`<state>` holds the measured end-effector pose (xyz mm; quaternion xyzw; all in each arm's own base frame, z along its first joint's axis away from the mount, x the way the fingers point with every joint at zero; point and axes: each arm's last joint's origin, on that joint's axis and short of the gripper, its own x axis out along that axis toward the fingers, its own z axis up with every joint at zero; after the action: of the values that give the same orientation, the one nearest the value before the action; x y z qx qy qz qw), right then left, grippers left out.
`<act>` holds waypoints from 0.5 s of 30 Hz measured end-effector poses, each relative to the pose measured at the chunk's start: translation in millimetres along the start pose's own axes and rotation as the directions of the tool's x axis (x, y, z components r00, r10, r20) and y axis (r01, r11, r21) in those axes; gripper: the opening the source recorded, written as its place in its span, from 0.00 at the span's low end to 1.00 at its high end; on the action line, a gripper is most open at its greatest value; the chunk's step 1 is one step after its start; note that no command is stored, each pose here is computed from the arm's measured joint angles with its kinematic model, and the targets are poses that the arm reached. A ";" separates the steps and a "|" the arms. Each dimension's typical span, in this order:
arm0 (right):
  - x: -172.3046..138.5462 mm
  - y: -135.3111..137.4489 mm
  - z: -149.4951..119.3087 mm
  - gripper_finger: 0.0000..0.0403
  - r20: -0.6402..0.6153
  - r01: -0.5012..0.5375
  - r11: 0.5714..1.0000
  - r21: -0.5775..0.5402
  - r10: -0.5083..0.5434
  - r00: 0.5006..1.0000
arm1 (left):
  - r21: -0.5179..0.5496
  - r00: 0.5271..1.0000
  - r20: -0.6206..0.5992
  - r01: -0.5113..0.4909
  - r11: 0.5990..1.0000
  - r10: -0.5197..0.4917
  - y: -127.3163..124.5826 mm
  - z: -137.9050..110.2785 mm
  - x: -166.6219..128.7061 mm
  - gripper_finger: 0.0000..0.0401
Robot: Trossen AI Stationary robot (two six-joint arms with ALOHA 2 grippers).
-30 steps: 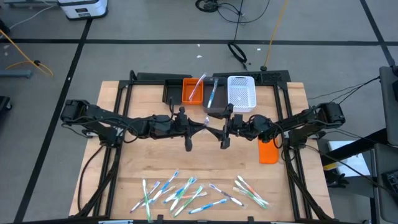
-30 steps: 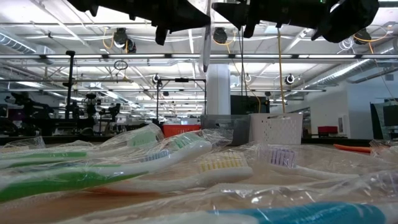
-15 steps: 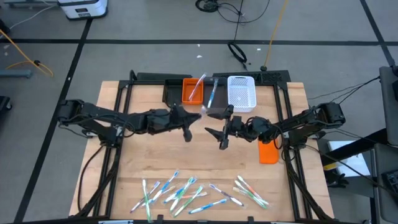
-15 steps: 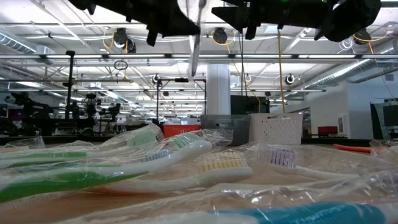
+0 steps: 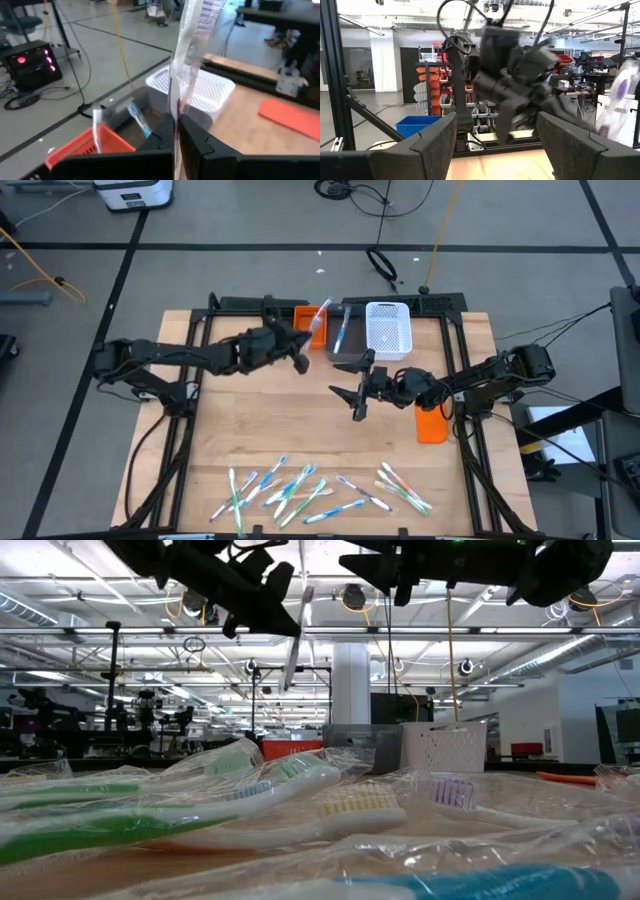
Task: Pick & Place Toothbrushes
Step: Put the purple toothbrush into the orange bin
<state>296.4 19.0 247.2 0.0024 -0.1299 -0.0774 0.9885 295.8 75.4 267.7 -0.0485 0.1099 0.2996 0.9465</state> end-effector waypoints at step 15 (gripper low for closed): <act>0.0 0.1 -0.6 0.66 -0.006 -0.004 1.000 -0.001 0.004 1.000 | -0.100 0.993 -0.074 -0.099 0.990 0.092 56.2 -8.1 25.7 0.00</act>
<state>296.6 19.2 246.6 0.0019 -0.1268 -0.0756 0.9890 282.3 134.3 252.3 -0.1025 0.1290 0.3480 0.9229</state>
